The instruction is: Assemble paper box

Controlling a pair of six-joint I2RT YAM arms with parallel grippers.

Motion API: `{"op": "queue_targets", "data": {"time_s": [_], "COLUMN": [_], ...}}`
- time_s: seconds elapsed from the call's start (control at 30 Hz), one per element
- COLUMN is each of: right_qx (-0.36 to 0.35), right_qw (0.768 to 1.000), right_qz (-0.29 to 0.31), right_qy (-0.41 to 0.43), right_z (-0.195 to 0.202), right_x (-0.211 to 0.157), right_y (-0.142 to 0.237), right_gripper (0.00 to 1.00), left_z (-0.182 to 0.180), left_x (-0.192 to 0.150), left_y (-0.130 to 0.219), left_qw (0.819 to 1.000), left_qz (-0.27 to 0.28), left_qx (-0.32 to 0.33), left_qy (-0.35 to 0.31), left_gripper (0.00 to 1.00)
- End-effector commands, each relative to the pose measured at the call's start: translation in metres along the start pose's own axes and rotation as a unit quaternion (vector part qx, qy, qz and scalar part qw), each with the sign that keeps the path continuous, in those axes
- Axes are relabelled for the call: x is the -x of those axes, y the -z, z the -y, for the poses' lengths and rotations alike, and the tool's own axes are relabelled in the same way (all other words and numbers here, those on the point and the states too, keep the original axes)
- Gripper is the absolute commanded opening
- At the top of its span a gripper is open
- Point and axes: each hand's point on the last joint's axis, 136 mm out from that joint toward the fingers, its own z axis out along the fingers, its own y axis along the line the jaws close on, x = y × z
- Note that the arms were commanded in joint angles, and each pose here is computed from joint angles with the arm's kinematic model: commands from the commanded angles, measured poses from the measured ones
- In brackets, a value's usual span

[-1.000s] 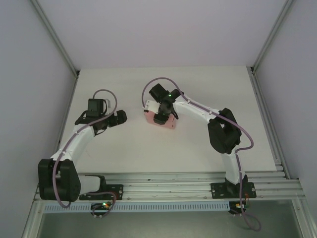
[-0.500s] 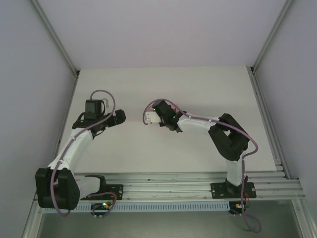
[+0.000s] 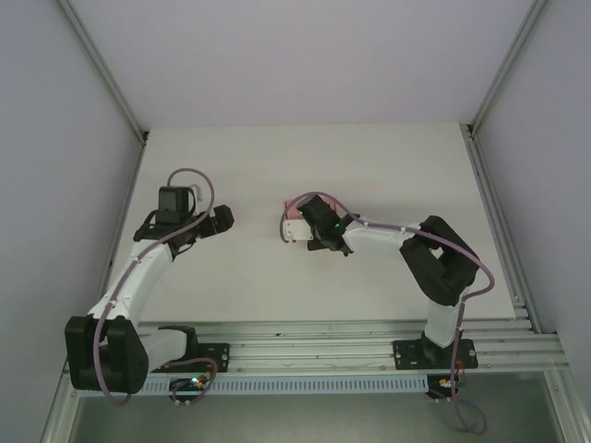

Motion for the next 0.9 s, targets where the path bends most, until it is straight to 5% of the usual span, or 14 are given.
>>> {"op": "queue_targets", "data": {"time_s": [0.0,0.17,0.27,0.43,0.53,0.7,0.87], "right_qx": [0.041,0.072,0.004,-0.055,-0.108,-0.222,-0.245], "right_qw": [0.998,0.982,0.945,0.757,0.689,0.681,0.719], "right_qz": [0.035,0.099,0.107,0.055,0.031,0.08,0.099], "right_qy": [-0.045,-0.141,-0.309,-0.648,-0.716,-0.694,-0.643], "right_z": [0.002,0.018,0.072,0.112,0.098,0.083,0.065], "right_x": [0.011,0.027,0.006,-0.113,-0.179,-0.231,-0.239], "right_y": [0.037,0.093,0.117,0.124,0.119,0.109,0.091], "right_gripper": [0.98,1.0,1.0,1.0,1.0,1.0,1.0], "left_z": [-0.002,0.0,0.002,-0.02,-0.039,-0.071,-0.084], "left_x": [0.006,0.02,0.042,0.076,0.084,0.075,0.062], "left_y": [0.008,0.016,0.023,0.025,0.017,-0.006,-0.027], "left_qw": [1.0,0.999,0.997,0.981,0.967,0.953,0.947], "left_qz": [0.013,0.029,0.068,0.148,0.183,0.193,0.228], "left_qx": [0.007,0.015,0.022,0.098,0.144,0.188,0.18], "left_qy": [-0.006,-0.019,-0.026,-0.071,-0.107,-0.139,-0.137], "left_gripper": [1.0,1.0,1.0,1.0,1.0,1.0,1.0]}}
